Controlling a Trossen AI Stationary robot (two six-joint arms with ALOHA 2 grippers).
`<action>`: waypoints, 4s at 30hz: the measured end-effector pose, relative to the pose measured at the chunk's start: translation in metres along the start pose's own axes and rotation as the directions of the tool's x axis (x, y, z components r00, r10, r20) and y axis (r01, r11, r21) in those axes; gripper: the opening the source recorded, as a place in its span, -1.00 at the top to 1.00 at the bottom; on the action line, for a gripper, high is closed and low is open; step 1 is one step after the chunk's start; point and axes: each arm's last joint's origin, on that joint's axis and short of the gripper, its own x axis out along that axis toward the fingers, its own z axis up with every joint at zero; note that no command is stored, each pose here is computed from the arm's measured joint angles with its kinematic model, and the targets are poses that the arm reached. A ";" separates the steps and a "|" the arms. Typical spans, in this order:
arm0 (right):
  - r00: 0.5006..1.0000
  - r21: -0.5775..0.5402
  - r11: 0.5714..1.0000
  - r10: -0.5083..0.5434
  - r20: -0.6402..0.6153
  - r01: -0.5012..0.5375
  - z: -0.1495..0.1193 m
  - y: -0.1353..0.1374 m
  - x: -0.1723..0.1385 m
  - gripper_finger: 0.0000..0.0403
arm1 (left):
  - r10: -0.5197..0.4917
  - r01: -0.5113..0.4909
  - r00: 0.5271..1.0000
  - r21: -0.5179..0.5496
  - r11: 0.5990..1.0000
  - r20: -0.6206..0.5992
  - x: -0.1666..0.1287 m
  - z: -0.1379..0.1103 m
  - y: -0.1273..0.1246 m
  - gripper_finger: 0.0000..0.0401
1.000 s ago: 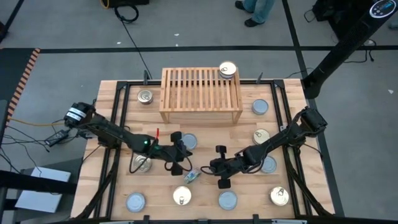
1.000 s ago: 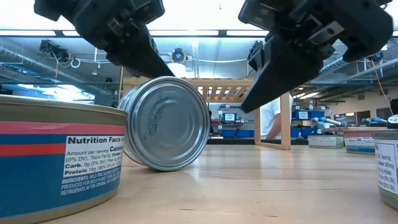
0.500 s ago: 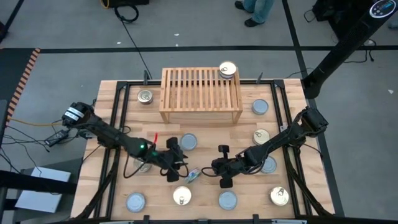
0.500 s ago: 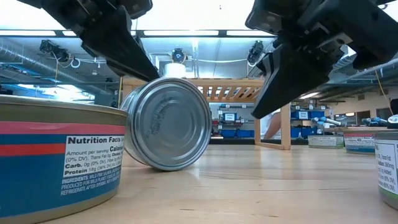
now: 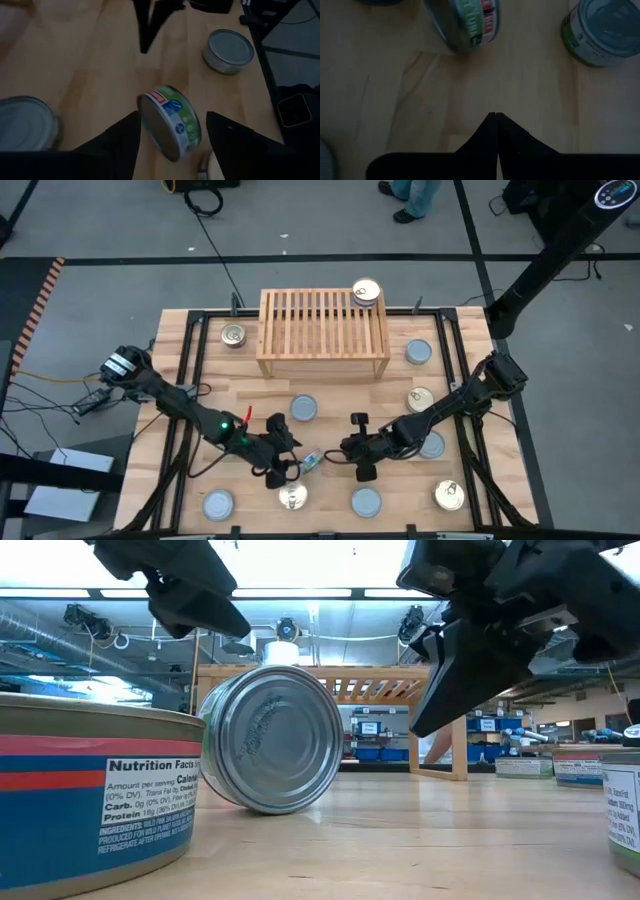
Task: Stack canned seafood by type on shelf
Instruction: Put the green tuna can on the shelf
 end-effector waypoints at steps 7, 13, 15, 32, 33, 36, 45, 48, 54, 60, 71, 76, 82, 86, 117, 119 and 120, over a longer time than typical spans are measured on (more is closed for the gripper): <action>1.000 -0.009 1.000 -0.018 -0.004 0.018 0.002 -0.010 0.003 0.96 | 0.020 -0.020 1.000 -0.056 0.998 -0.009 0.008 -0.005 -0.009 -0.33; 1.000 -0.015 1.000 -0.017 -0.007 0.017 0.003 -0.014 0.004 0.96 | 0.062 -0.065 0.998 -0.114 0.991 -0.028 0.023 -0.008 -0.012 -0.39; 1.000 -0.016 1.000 -0.017 -0.007 0.017 0.003 -0.014 0.004 0.96 | 0.071 -0.075 0.997 -0.124 0.989 -0.040 0.025 -0.008 -0.014 -0.39; 1.000 -0.018 1.000 -0.018 -0.012 0.018 0.002 -0.014 0.004 0.96 | 0.215 -0.221 0.956 -0.007 0.975 -0.199 0.051 0.003 -0.032 -0.39; 1.000 -0.018 1.000 -0.018 -0.012 0.018 0.002 -0.014 0.004 0.96 | 0.217 -0.223 0.955 -0.008 0.975 -0.201 0.051 0.003 -0.032 -0.39; 1.000 -0.018 1.000 -0.018 -0.013 0.018 0.002 -0.014 0.004 0.96 | 0.217 -0.226 0.955 -0.027 0.974 -0.200 0.051 0.004 -0.032 -0.39; 1.000 -0.014 1.000 -0.018 -0.013 0.018 0.002 -0.014 0.004 0.96 | 0.283 -0.284 0.917 0.038 0.958 -0.279 0.047 -0.004 -0.025 -0.39; 1.000 -0.014 1.000 -0.018 -0.013 0.018 0.002 -0.014 0.004 0.96 | 0.311 -0.308 0.899 0.059 0.949 -0.307 0.045 -0.007 -0.022 -0.39; 1.000 -0.013 1.000 -0.018 -0.014 0.018 0.002 -0.014 0.004 0.96 | 0.327 -0.324 0.890 0.065 0.944 -0.318 0.040 -0.007 -0.020 -0.39; 1.000 -0.011 1.000 -0.018 -0.015 0.018 0.002 -0.014 0.004 0.96 | 0.296 -0.291 0.916 0.061 0.955 -0.271 0.038 0.000 -0.024 -0.39; 1.000 -0.010 1.000 -0.018 -0.015 0.018 0.002 -0.014 0.004 0.95 | 0.288 -0.293 0.934 0.009 0.956 -0.214 0.045 0.006 -0.023 -0.39; 1.000 -0.010 1.000 -0.017 -0.014 0.017 0.002 -0.014 0.004 0.95 | 0.303 -0.306 0.931 0.020 0.952 -0.204 0.050 0.006 -0.019 -0.39; 1.000 -0.002 1.000 -0.018 -0.015 0.018 0.002 -0.014 0.004 0.95 | 0.295 -0.298 0.941 0.006 0.954 -0.164 0.058 0.011 -0.016 -0.39; 1.000 0.008 1.000 -0.018 -0.016 0.018 0.002 -0.014 0.004 0.95 | 0.310 -0.314 0.937 0.002 0.949 -0.164 0.060 0.011 -0.011 -0.39; 1.000 0.008 1.000 -0.017 -0.016 0.017 0.002 -0.013 0.004 0.95 | 0.289 -0.287 0.949 0.032 0.957 -0.129 0.075 0.011 -0.011 0.13; 1.000 0.008 1.000 -0.017 -0.016 0.017 0.002 -0.013 0.004 0.95 | 0.283 -0.278 0.949 0.059 0.959 -0.137 0.074 0.013 -0.013 0.24; 1.000 0.008 1.000 -0.017 -0.016 0.017 0.002 -0.013 0.004 0.95 | 0.286 -0.278 0.948 0.072 0.958 -0.143 0.073 0.014 -0.013 0.25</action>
